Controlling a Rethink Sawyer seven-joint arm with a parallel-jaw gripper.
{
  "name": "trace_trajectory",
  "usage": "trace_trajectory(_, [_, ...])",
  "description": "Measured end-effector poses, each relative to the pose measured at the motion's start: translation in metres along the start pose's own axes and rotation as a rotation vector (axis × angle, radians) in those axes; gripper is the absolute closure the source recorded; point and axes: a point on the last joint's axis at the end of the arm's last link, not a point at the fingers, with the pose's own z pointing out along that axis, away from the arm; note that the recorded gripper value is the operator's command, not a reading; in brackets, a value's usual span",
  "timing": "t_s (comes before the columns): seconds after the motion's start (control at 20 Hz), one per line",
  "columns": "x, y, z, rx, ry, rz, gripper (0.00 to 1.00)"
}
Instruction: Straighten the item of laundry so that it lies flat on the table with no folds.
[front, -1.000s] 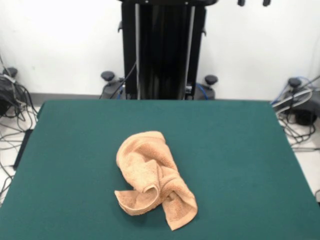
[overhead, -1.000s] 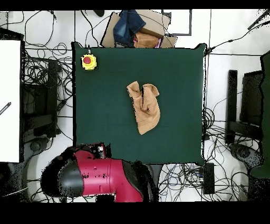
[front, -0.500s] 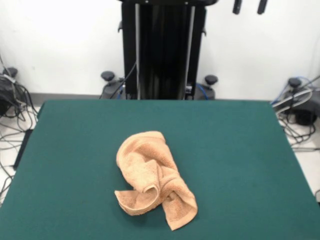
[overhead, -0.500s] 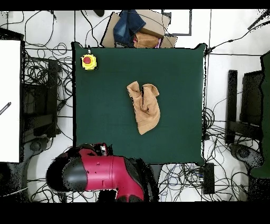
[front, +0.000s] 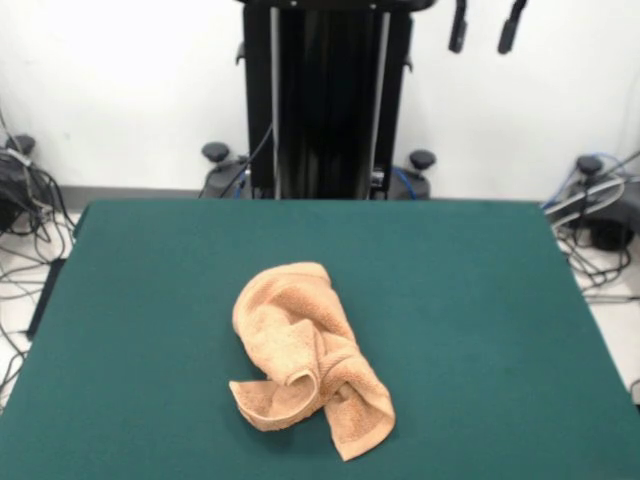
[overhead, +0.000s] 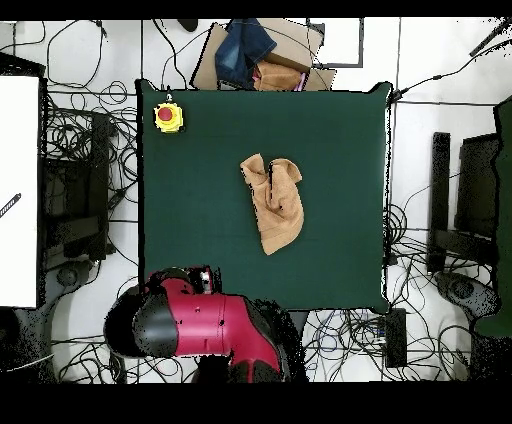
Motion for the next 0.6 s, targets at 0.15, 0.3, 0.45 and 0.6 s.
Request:
trace_trajectory(0.15, [-0.001, -0.003, 0.006, 0.004, -0.01, 0.006, 0.0])
trace_trajectory(0.3, [-0.002, -0.007, 0.009, 0.008, -0.018, 0.014, 0.0])
trace_trajectory(0.45, [-0.002, -0.014, 0.013, 0.011, -0.021, 0.027, 0.0])
trace_trajectory(0.6, [-0.002, -0.021, 0.015, 0.014, -0.016, 0.043, 0.0])
